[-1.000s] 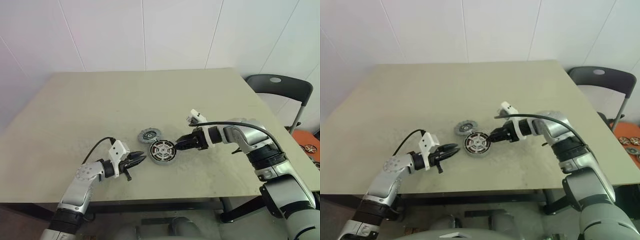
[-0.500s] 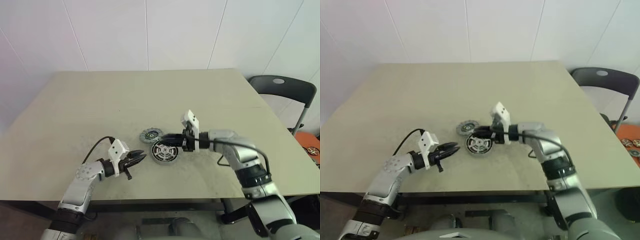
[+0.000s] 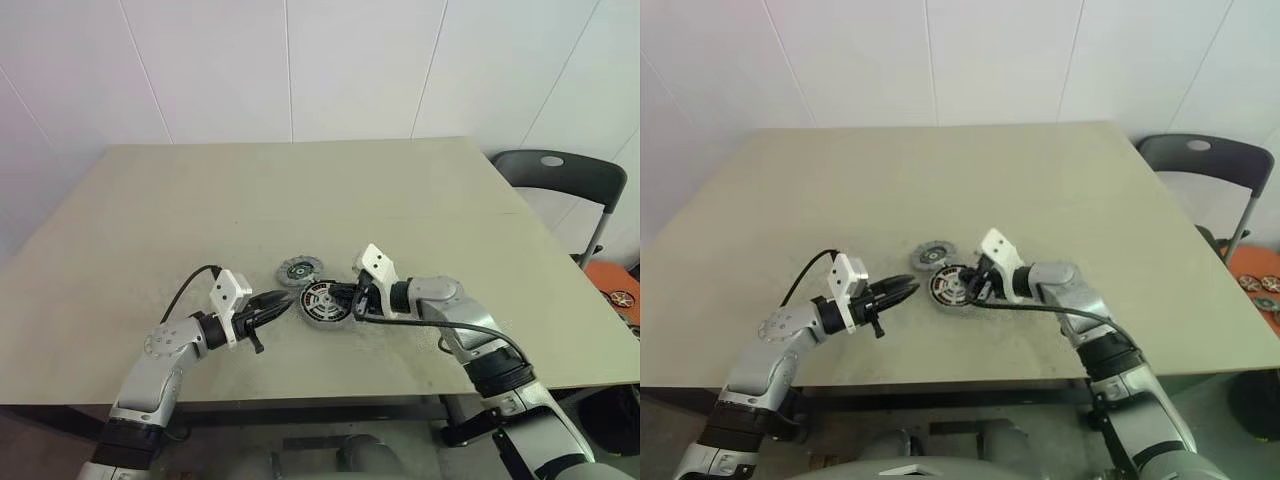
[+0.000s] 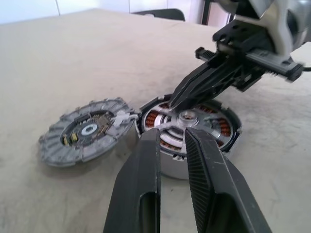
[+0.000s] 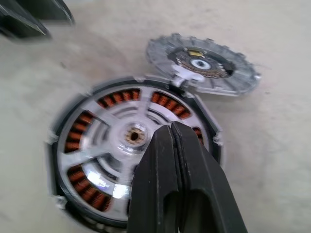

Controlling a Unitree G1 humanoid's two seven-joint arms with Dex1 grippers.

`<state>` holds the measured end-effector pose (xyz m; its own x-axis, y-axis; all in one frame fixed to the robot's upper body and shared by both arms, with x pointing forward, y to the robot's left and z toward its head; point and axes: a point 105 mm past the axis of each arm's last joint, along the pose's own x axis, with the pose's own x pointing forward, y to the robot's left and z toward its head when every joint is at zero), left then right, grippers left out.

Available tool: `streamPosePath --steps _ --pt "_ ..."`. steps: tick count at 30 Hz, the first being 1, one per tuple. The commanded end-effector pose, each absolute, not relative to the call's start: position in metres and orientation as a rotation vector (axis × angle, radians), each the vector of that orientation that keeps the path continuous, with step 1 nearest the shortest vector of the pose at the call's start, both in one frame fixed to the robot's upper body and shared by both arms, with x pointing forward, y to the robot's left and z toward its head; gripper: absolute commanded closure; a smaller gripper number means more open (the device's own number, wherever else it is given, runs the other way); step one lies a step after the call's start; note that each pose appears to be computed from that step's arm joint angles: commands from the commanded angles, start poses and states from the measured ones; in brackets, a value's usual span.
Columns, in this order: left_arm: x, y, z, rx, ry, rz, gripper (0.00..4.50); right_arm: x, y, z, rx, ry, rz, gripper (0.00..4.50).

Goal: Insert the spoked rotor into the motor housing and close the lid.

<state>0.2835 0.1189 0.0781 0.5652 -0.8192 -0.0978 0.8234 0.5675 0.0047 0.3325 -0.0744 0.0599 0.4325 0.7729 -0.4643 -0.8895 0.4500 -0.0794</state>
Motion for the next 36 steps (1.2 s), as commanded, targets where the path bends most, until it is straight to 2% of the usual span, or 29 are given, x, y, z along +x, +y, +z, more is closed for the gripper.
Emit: streamPosePath --steps 1,3,5,9,15,23,27,36 --pt "0.285 0.116 0.091 0.067 0.044 -0.971 3.58 0.325 -0.086 0.032 -0.36 0.515 1.046 4.49" --pt "0.286 0.117 0.092 0.067 0.042 -0.968 3.58 0.325 -0.072 0.063 -0.193 0.437 1.118 4.49" --pt "0.286 0.117 0.093 0.066 0.042 -0.968 3.58 0.324 -0.066 0.082 -0.126 0.382 1.174 4.49" --pt "0.281 0.119 0.093 0.059 0.05 -0.983 3.58 0.313 -0.064 0.117 -0.21 0.285 1.34 4.49" --pt "0.276 0.123 0.088 0.079 0.075 -0.983 3.58 0.299 -0.069 0.13 -0.576 0.272 1.526 4.49" --pt "0.268 0.129 0.083 0.095 0.099 -0.988 3.58 0.313 -0.08 0.121 -0.966 0.288 1.569 4.49" --pt "0.267 0.133 0.081 0.103 0.106 -0.974 3.58 0.318 -0.081 0.125 -1.08 0.267 1.592 3.61" --pt "0.267 0.135 0.078 0.103 0.111 -0.953 3.58 0.319 -0.088 0.118 -1.171 0.29 1.613 0.63"
